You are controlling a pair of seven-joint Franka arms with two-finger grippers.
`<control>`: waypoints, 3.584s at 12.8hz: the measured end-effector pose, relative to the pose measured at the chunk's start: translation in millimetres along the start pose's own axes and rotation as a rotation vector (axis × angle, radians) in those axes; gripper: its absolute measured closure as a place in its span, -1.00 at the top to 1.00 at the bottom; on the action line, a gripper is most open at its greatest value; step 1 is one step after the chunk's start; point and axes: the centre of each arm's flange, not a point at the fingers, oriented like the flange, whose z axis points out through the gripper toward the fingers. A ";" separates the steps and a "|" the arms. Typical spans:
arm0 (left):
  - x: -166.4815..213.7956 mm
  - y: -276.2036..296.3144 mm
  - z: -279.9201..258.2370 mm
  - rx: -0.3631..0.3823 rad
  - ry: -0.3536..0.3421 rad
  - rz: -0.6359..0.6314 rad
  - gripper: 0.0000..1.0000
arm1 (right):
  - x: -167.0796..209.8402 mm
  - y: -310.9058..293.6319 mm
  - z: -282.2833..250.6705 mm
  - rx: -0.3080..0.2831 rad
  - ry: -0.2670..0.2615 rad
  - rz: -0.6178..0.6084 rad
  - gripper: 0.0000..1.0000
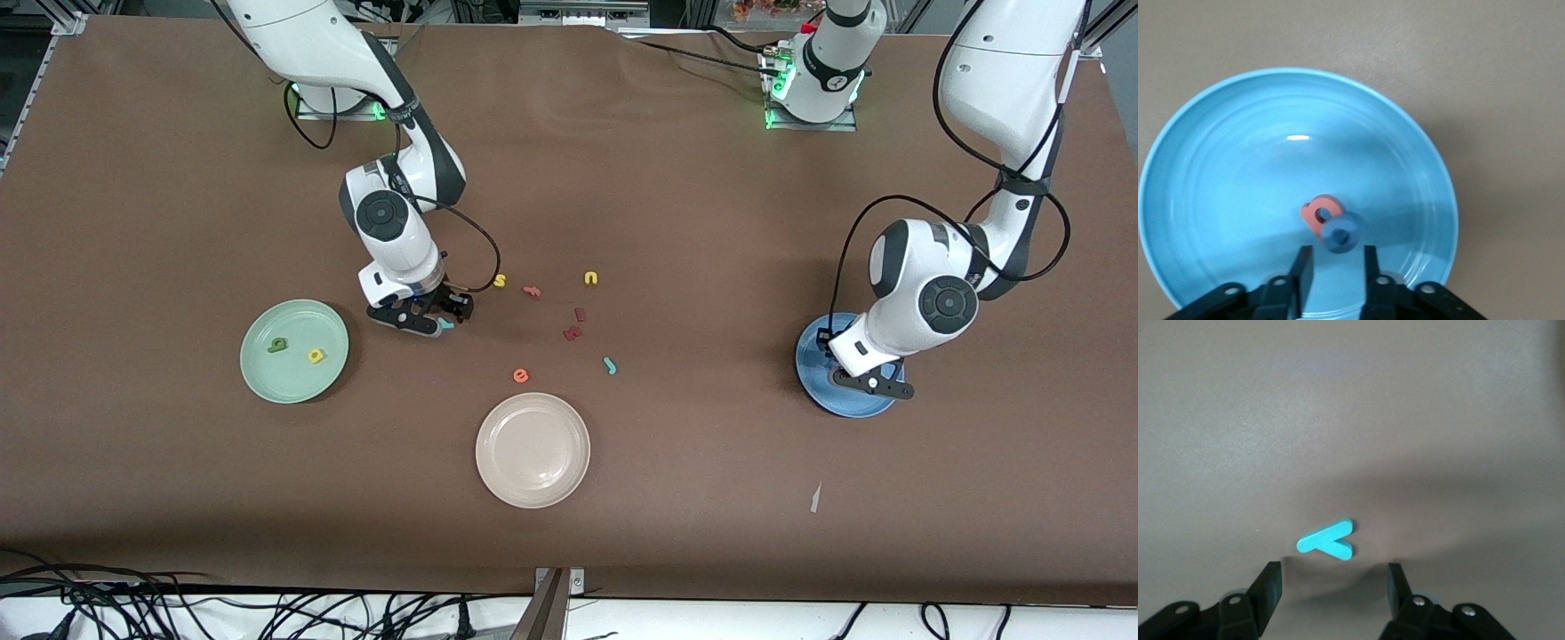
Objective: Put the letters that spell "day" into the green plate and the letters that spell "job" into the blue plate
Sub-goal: 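Drop the blue ring on the blue plate while the right gripper reaches the cyan letter, then grasp the cyan letter with the right gripper while the left gripper grasps the teal letter, then carry the cyan letter to the green plate while the left gripper carries the teal letter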
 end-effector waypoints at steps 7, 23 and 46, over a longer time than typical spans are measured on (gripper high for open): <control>50.7 143.7 -61.7 -0.053 0.057 -0.197 1.00 | 9.1 1.6 6.8 0.005 0.023 0.009 0.39; 95.5 381.5 1.5 -0.138 0.072 -0.755 1.00 | 28.0 10.5 -1.7 -0.012 0.040 -0.028 -0.27; 102.2 83.1 -72.8 -0.041 -0.284 -0.270 -0.69 | 158.7 135.5 -161.6 -0.123 -0.090 -0.348 0.99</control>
